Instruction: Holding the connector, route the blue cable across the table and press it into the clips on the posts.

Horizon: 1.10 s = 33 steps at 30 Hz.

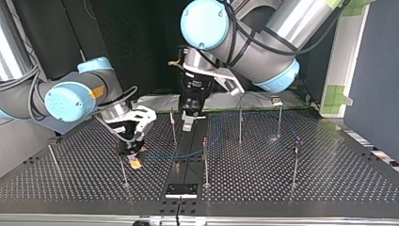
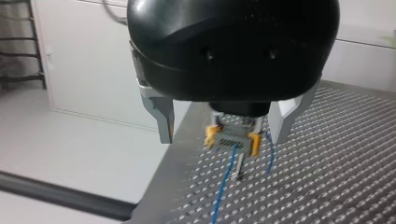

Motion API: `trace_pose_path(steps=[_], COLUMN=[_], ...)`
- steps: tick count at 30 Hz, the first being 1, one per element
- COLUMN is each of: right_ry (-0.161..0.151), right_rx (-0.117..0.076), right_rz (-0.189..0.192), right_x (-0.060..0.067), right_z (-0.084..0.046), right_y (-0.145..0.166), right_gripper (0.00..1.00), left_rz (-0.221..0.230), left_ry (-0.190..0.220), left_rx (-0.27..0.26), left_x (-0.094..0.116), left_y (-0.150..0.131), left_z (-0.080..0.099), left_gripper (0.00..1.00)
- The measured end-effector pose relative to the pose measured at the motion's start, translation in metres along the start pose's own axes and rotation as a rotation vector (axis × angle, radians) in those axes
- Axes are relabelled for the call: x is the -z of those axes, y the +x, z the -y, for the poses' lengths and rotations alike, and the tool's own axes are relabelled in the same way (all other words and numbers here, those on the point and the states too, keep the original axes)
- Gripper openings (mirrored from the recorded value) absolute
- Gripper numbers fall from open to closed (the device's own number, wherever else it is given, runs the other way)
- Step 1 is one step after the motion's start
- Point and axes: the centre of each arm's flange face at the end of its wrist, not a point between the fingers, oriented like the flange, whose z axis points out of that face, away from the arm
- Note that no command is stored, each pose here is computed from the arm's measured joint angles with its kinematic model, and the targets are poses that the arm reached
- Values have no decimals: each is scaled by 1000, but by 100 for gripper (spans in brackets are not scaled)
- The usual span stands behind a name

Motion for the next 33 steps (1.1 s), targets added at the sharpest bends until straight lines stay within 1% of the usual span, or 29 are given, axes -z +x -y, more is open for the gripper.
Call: trace_pose_path(steps=[3,6,10,11,15,17,20,22,30,33], right_ry=[0,-1,-4,-4,-5,-6,-8,-8,-8,-7], right_rx=[-1,-1,-1,-1,-1,-1,-2,-2,-2,-2], right_rz=[0,-1,-1,-1,0,-1,0,0,0,1], right_x=[0,0,0,0,-1,-1,-1,-1,-1,-1], right_z=[0,-1,-3,-3,-4,-4,-5,-5,-5,-5], right_y=[0,0,0,0,0,0,0,0,0,-1], right_gripper=[0,0,0,0,0,0,0,0,0,0], left_rz=[-20,-26,-29,-31,-30,-28,-21,-7,62,64], left_ry=[-23,-42,-52,-59,-109,-122,-136,-140,-141,-142], left_rx=[-11,-16,-19,-21,-25,-25,-23,-18,8,9], left_x=[-6,-17,-31,-35,-58,-67,-83,-91,-107,-113], left_y=[5,9,14,15,17,18,21,17,-11,-10], left_z=[6,9,13,12,0,-4,-7,-8,-8,-10], left_gripper=[100,100,100,100,100,100,100,100,100,100])
